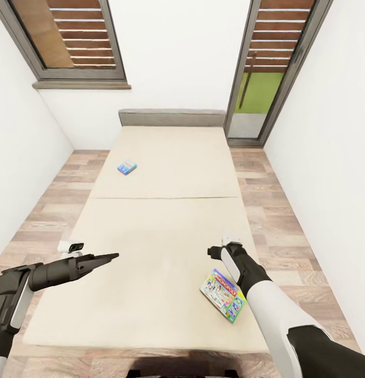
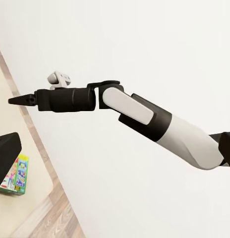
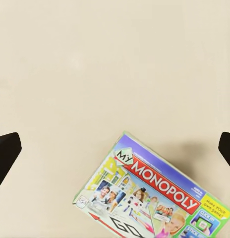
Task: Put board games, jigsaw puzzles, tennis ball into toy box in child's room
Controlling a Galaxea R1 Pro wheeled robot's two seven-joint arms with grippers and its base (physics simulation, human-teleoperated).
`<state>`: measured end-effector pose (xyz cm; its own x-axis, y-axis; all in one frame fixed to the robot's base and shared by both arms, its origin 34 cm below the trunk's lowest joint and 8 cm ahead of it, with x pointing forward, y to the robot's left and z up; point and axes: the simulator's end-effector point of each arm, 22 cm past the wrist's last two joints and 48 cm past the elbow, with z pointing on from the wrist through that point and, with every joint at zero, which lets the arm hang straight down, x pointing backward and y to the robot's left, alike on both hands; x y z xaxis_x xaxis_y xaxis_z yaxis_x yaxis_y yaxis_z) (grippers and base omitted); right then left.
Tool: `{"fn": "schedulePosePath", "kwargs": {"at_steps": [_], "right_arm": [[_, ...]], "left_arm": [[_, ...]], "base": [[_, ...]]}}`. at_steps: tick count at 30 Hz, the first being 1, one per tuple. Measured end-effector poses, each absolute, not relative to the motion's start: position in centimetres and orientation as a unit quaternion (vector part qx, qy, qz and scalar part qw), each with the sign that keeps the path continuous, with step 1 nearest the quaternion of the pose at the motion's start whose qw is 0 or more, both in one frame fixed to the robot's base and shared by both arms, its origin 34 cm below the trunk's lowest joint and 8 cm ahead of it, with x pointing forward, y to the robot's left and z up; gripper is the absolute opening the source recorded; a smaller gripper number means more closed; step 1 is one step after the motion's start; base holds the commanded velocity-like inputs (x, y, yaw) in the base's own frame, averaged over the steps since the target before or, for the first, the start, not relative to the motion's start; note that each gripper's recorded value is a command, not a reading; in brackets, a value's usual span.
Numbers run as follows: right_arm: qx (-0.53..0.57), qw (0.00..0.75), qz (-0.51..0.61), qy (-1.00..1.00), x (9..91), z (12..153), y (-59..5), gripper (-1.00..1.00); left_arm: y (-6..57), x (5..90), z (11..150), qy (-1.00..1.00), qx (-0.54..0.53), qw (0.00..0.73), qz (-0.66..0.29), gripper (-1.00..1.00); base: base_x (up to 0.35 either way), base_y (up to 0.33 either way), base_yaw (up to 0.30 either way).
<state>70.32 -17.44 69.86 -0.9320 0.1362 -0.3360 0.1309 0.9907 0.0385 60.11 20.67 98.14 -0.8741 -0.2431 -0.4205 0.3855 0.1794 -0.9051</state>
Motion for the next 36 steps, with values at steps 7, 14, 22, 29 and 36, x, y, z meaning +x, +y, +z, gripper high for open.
{"fn": "schedulePosePath", "kwargs": {"at_steps": [7, 14, 22, 29, 36], "right_arm": [[0.072, 0.176, 0.006, 0.982, 70.3, 69.2, -17.7, 1.00], [0.074, 0.172, 0.002, 0.982, 69.7, 68.2, -18.0, 1.00], [0.077, 0.178, 0.001, 0.981, 69.8, 67.5, -18.1, 1.00], [0.079, 0.177, 0.001, 0.981, 69.6, 66.9, -18.1, 1.00], [0.082, 0.183, 0.000, 0.980, 69.7, 66.4, -18.2, 1.00]], "left_arm": [[20.7, 60.1, 97.6, 0.729, 0.045, 0.242, -0.639, 1.00], [20.7, 60.1, 97.0, 0.730, 0.042, 0.238, -0.639, 1.00], [20.7, 60.0, 96.4, 0.732, 0.037, 0.233, -0.639, 1.00], [20.7, 60.0, 95.8, 0.733, 0.034, 0.229, -0.640, 1.00], [20.7, 59.9, 95.2, 0.734, 0.030, 0.224, -0.640, 1.00]], "base": [[0.000, 0.000, 0.000], [0.000, 0.000, 0.000], [0.000, 0.000, 0.000], [0.000, 0.000, 0.000], [0.000, 0.000, 0.000]]}}
